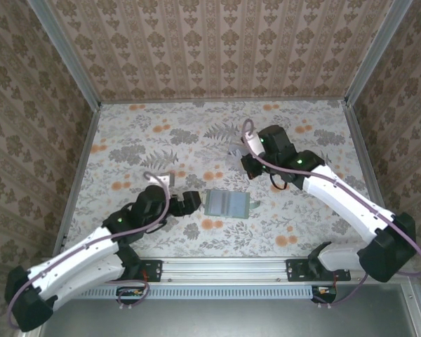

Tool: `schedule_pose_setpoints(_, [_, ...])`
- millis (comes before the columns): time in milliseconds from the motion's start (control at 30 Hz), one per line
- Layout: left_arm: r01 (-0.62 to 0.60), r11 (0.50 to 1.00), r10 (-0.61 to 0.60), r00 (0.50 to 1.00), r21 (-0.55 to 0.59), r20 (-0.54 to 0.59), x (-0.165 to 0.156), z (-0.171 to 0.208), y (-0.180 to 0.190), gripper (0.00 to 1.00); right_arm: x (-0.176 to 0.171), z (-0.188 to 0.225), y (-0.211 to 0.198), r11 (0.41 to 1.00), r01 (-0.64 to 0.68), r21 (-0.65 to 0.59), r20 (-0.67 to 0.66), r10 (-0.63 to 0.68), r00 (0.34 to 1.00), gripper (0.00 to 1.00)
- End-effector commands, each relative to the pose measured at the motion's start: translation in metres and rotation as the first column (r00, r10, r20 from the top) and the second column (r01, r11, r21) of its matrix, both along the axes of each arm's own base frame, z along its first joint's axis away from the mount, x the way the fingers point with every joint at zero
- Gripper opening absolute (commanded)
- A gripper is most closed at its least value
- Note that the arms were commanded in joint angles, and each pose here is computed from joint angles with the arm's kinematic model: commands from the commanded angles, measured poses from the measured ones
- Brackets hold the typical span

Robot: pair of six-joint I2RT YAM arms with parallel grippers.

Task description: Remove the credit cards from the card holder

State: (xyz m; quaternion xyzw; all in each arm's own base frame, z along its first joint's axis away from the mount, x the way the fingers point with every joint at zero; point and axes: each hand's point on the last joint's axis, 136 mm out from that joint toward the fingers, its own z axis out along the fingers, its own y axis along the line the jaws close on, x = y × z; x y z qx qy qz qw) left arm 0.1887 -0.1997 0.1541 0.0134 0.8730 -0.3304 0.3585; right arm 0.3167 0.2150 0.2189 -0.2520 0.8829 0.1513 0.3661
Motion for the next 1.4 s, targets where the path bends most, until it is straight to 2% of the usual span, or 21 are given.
schedule_pose_setpoints(0, [-0.088,0.996,0.088,0.996,0.021,-0.003,-0.005,-0.01,0.029,1.0,0.016,0.004,-0.003,0.972,-0.114,-0.204,0.106,0.137,0.985,0.0])
schedule_pose_setpoints(100, [-0.116,0.993,0.116,0.993,-0.007,0.01,-0.011,-0.012,0.042,1.0,0.031,0.0,0.002,0.934,-0.175,-0.31,0.112,0.219,0.969,0.0])
schedule_pose_setpoints(233, [-0.138,0.99,0.139,0.99,-0.038,0.02,-0.016,-0.015,0.052,1.0,0.039,-0.02,0.0,0.838,-0.284,-0.467,0.052,0.346,0.937,0.0])
schedule_pose_setpoints(367, [-0.143,0.989,0.144,0.989,-0.043,0.018,-0.019,-0.018,0.057,1.0,0.051,-0.038,-0.003,0.759,-0.322,-0.565,0.018,0.402,0.915,0.0])
schedule_pose_setpoints(500, [-0.135,0.99,0.136,0.991,-0.035,0.014,-0.022,-0.02,0.058,1.0,0.07,-0.055,-0.009,0.695,-0.303,-0.652,-0.002,0.399,0.917,0.0])
schedule_pose_setpoints(833, [-0.137,0.99,0.137,0.991,-0.034,-0.001,-0.022,-0.026,0.057,1.0,0.095,-0.069,-0.007,0.646,-0.283,-0.709,0.001,0.402,0.916,0.0])
schedule_pose_setpoints(1367, [-0.141,0.99,0.141,0.99,-0.03,-0.01,-0.022,-0.03,0.058,1.0,0.116,-0.088,-0.008,0.638,-0.28,-0.718,-0.019,0.384,0.923,0.0])
